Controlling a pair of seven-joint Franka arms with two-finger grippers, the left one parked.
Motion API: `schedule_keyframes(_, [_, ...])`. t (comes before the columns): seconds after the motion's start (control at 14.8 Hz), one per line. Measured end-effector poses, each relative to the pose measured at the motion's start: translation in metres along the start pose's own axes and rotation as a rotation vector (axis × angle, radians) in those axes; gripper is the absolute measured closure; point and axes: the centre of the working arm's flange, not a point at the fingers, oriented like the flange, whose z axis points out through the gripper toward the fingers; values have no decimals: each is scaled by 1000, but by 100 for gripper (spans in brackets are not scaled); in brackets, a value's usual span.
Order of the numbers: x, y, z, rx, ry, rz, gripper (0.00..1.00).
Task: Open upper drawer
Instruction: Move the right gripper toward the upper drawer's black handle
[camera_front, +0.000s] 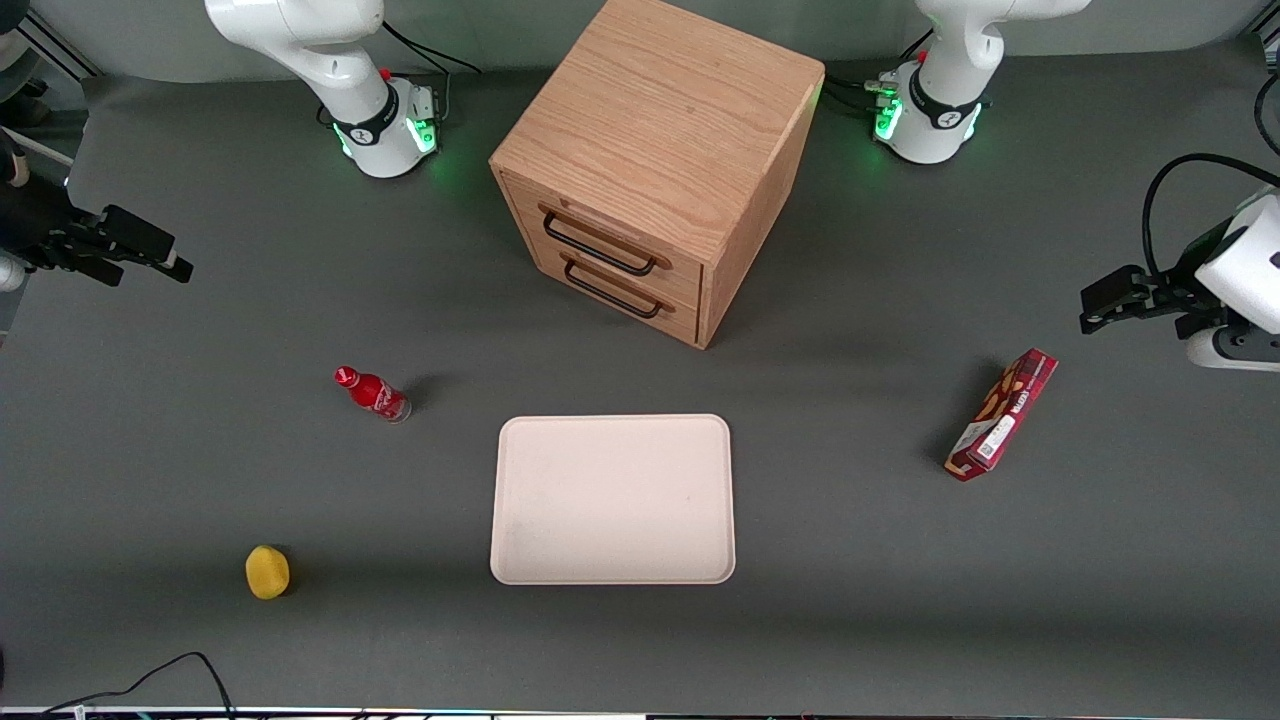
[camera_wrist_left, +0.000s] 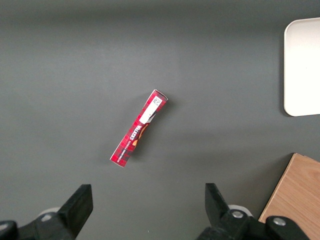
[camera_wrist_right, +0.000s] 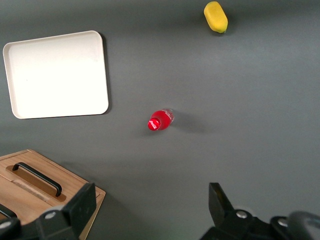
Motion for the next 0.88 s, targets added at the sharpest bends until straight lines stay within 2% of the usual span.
schedule_keyframes(0.14, [-2,-5,-1,-11,-1,-11,0])
schedule_keyframes(0.27, [-4,-15,2,-17,-20,-27,0])
schedule_keyframes(0.41, [-11,-34,10,-32,-68,-62,0])
schedule_keyframes(0.61, [-18,-64,22,-49,-113,-120,0])
schedule_keyframes(0.88, [-24,-117,57,-66,-196,-216,0])
